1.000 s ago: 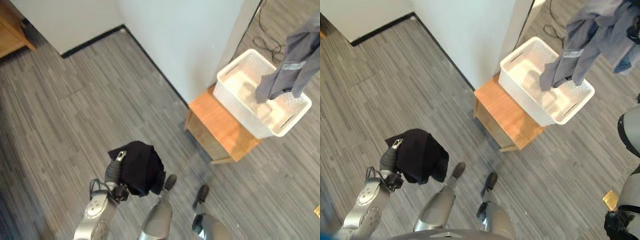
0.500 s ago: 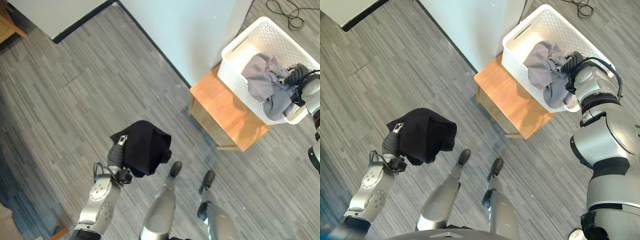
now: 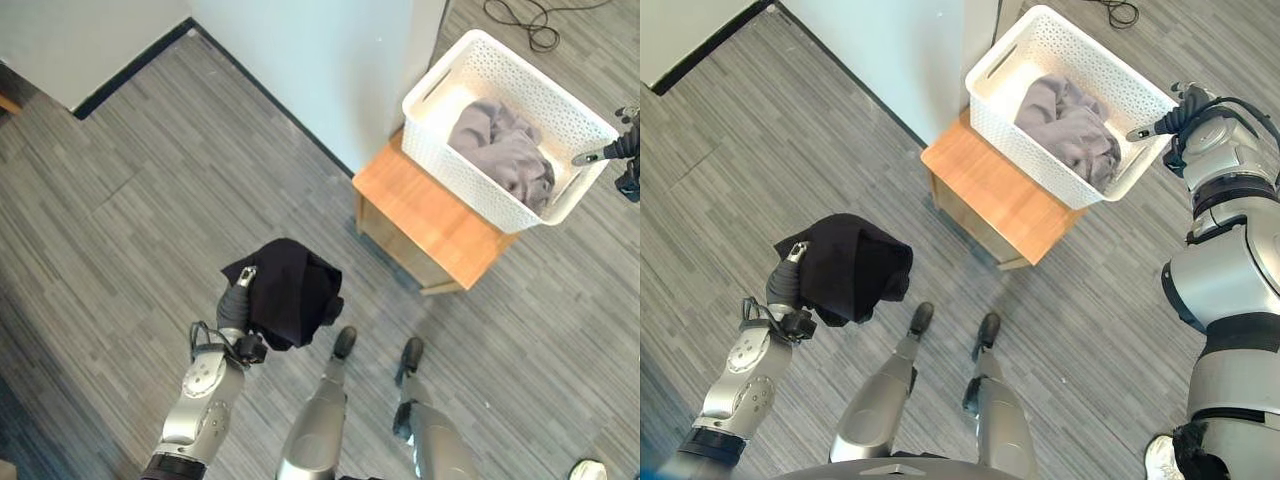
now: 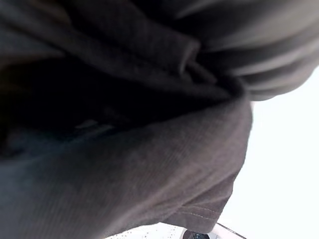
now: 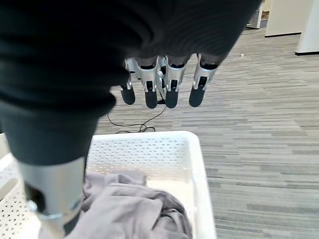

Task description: Pick up bed clothes into laundry basket.

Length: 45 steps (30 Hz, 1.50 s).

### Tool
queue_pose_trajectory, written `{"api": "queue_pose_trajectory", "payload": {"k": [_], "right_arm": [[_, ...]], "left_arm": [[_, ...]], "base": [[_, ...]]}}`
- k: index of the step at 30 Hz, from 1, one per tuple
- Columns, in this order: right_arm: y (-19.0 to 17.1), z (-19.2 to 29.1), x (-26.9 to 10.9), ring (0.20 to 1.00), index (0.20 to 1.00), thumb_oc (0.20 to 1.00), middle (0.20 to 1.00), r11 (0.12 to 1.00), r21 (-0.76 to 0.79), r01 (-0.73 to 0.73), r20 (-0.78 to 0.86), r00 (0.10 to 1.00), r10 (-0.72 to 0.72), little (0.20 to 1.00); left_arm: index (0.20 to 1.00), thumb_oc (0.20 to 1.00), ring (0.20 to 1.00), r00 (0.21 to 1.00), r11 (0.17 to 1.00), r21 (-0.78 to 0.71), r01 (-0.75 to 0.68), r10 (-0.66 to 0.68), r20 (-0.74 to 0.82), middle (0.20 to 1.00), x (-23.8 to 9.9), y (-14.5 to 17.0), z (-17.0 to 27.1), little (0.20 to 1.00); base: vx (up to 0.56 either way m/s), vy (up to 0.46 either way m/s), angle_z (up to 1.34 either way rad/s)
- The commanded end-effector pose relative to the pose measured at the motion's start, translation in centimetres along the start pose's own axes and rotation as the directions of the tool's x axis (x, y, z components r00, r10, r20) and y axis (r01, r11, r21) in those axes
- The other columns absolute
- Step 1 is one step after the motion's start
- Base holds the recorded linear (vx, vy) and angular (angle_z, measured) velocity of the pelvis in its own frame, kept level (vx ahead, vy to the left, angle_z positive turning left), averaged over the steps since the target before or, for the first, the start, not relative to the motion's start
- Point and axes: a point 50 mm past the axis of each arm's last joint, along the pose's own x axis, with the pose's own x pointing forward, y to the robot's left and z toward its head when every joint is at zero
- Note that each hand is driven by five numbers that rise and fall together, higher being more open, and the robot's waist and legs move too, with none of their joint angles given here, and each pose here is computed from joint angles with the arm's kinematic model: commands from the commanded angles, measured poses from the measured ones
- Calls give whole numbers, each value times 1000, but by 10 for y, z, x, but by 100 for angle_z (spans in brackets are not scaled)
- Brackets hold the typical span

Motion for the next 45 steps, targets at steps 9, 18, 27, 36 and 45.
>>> {"api": "queue_pose_trajectory", "payload": {"k": [9,18,27,36,45], "right_arm": [[-55,114,-54,1000,1000,1000,1000,970,236,64,610,767,-200,1000],[4,50,-103,1000,1000,1000,1000,883,421,-209,719,670,-185,1000],[134,-12,-169,1000,1000,1000,1000,397,541,-741,747,641,178,1000],[198,-2,-224,1000,1000,1000,1000,-48,406,-913,847,356,395,1000],[233,-9,-251,1000,1000,1000,1000,-198,406,-892,827,266,495,1000]], "left_arm": [[200,200,200,937,988,116,-101,55,346,200,2,31,84,200],[200,200,200,864,946,322,-42,-128,488,200,31,10,147,200],[200,200,200,838,895,439,81,-300,456,200,74,-29,181,200],[200,200,200,906,892,448,62,-238,349,200,142,-48,199,200],[200,200,200,869,906,424,13,-220,444,200,159,-81,246,200]], "base": [[11,-1,-7],[63,7,-5],[46,-2,-17],[28,-7,-6],[16,0,-15]]}}
